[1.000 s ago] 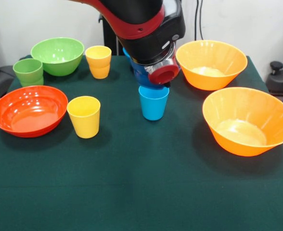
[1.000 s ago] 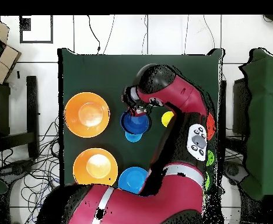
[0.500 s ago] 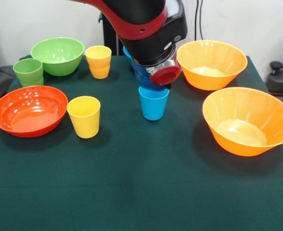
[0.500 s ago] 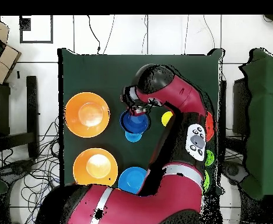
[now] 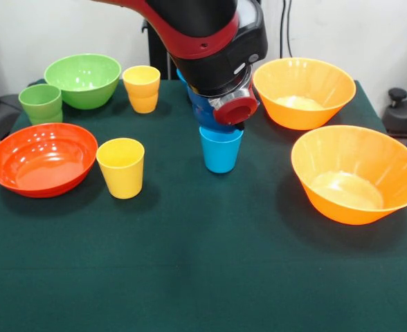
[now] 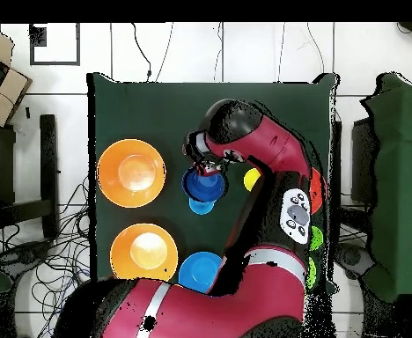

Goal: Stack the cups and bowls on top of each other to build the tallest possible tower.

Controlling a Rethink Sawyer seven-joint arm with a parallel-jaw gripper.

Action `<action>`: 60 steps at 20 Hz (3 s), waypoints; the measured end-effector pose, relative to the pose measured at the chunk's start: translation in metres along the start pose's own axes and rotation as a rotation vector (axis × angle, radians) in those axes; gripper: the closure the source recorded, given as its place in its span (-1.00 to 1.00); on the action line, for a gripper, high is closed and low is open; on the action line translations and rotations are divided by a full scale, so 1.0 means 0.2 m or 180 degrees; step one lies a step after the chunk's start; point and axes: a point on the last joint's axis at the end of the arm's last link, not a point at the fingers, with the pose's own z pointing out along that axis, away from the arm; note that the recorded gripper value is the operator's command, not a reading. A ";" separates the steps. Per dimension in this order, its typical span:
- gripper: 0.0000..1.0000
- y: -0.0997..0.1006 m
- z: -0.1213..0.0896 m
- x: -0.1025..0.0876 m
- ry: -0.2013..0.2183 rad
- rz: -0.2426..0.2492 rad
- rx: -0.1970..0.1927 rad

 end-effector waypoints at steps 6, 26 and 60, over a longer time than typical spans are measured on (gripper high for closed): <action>1.00 -0.01 0.01 0.00 0.0012 0.0012 0.0018; 1.00 0.02 -0.02 0.12 -0.0047 -0.0090 -0.0004; 1.00 0.02 -0.03 0.15 -0.0069 -0.0117 0.0001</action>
